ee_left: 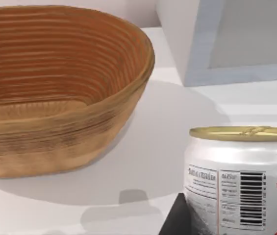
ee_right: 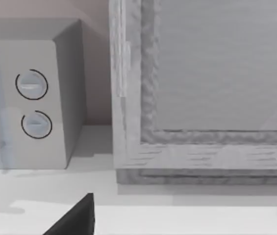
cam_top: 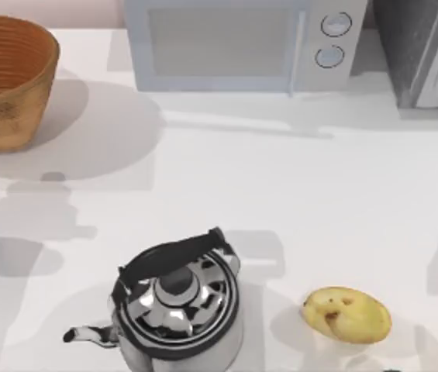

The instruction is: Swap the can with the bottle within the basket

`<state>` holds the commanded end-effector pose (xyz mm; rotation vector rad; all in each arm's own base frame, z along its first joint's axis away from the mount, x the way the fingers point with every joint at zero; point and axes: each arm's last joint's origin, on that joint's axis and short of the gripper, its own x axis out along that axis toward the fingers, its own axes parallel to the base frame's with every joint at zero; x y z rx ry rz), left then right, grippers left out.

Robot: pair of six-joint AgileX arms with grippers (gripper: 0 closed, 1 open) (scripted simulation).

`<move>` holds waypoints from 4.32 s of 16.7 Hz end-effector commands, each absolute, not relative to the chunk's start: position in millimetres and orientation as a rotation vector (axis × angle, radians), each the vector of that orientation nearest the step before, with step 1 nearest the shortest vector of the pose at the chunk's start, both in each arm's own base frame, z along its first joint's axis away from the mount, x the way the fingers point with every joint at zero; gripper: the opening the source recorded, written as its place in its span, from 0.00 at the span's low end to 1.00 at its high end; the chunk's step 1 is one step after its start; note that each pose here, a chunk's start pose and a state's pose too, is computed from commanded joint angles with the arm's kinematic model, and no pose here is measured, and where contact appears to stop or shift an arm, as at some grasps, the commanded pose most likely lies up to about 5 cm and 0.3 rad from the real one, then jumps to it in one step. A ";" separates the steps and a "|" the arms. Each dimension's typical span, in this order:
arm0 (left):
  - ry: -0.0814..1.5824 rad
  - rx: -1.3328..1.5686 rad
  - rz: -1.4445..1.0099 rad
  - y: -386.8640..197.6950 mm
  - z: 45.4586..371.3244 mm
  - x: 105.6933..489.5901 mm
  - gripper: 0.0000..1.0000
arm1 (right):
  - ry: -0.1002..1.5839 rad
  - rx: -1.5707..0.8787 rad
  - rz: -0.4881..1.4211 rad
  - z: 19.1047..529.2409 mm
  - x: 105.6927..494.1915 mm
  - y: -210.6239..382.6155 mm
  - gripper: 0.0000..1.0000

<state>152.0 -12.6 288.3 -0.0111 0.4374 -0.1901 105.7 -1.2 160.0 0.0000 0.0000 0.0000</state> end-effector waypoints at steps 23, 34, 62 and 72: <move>-0.043 0.001 -0.005 1.8 187.2 114.2 0.00 | 0.000 0.000 0.000 160.0 105.7 -1.2 1.00; -0.156 0.006 -0.210 3.2 256.0 183.9 0.00 | 0.000 0.000 0.000 160.0 105.7 -1.2 1.00; -0.143 0.036 -1.076 -73.2 137.4 384.5 0.00 | 0.000 0.000 0.000 160.0 105.7 -1.2 1.00; -0.044 0.019 -1.487 -138.4 34.1 387.8 0.00 | 0.000 0.000 0.000 160.0 105.7 -1.2 1.00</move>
